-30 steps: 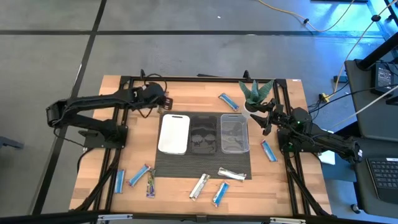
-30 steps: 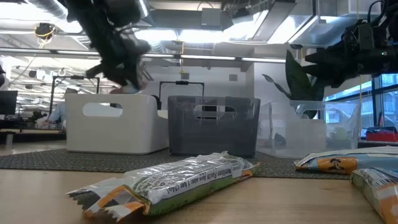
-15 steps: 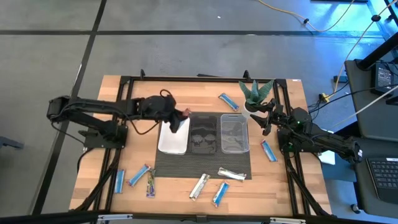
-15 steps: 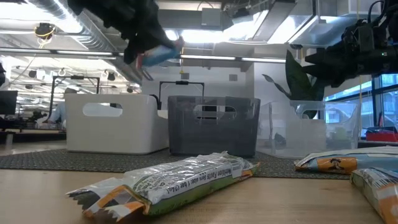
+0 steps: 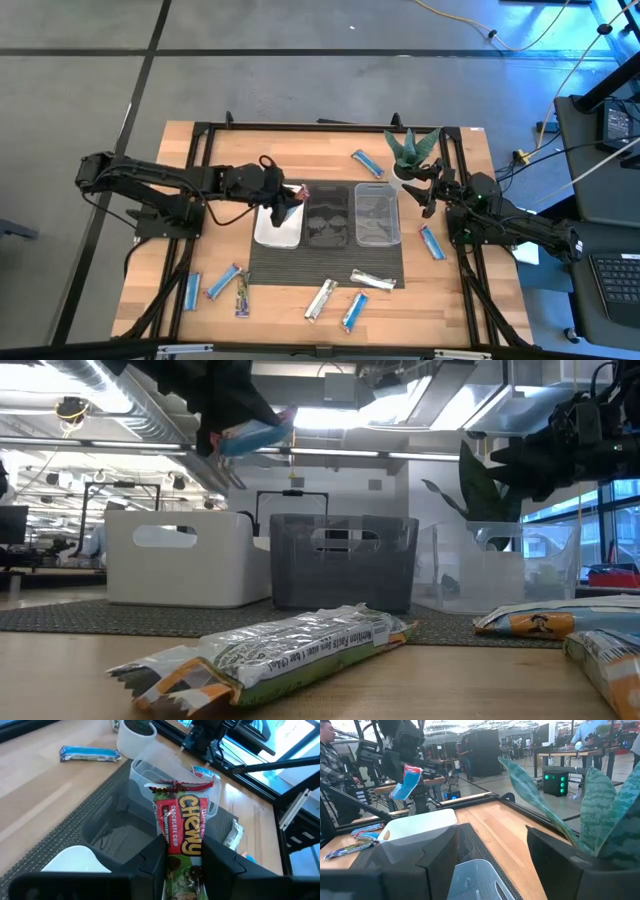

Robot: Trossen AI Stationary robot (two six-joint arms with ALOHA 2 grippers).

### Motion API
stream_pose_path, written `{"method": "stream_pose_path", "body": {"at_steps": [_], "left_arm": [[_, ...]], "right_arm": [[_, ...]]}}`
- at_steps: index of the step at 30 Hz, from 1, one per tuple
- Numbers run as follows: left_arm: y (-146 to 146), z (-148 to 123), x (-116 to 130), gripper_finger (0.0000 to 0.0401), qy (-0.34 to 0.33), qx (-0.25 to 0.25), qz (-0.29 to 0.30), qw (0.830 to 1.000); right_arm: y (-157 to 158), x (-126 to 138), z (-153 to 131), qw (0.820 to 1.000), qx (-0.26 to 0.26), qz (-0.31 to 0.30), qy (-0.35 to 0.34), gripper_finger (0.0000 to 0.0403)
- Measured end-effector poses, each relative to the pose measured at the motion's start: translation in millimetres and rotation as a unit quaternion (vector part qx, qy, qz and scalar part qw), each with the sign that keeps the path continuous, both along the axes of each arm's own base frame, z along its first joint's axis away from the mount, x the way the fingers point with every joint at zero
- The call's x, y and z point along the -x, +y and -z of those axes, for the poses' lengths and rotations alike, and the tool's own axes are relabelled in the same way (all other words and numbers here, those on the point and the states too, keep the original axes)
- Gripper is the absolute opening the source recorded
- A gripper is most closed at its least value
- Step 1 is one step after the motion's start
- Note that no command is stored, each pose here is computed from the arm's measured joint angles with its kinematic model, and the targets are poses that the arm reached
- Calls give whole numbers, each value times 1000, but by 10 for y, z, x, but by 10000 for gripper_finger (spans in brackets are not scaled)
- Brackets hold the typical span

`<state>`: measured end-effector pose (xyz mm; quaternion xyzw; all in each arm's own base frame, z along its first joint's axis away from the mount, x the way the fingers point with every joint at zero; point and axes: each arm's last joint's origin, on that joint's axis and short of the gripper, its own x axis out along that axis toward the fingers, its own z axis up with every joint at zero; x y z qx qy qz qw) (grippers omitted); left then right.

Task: Pick and place Granola Bars by type
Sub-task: Put the red granola bar into the white bin

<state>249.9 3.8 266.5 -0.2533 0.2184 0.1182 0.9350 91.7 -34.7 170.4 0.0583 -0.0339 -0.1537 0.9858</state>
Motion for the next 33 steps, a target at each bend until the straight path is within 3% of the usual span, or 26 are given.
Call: {"method": "stream_pose_path", "body": {"at_steps": [5,10,14,20,23,28,33], "left_arm": [[-24,30,17,97,15,23,-8,1000],[17,185,133,97,101,60,-95,989],[19,237,184,97,131,87,-125,980],[19,150,130,97,156,81,-128,976],[26,48,-10,97,188,60,-132,971],[48,24,-274,97,276,58,-142,949],[47,223,-430,97,348,77,-171,918]], "right_arm": [[0,0,0,1000,-1,0,0,241],[0,0,0,1000,-11,0,-4,241],[0,0,0,1000,-11,-1,-4,241],[-13,4,-1,1000,-14,22,-5,241],[-21,8,-1,999,-24,37,-10,241],[-21,7,2,999,-27,37,-9,241],[-21,7,13,999,-28,38,-3,241]]}}
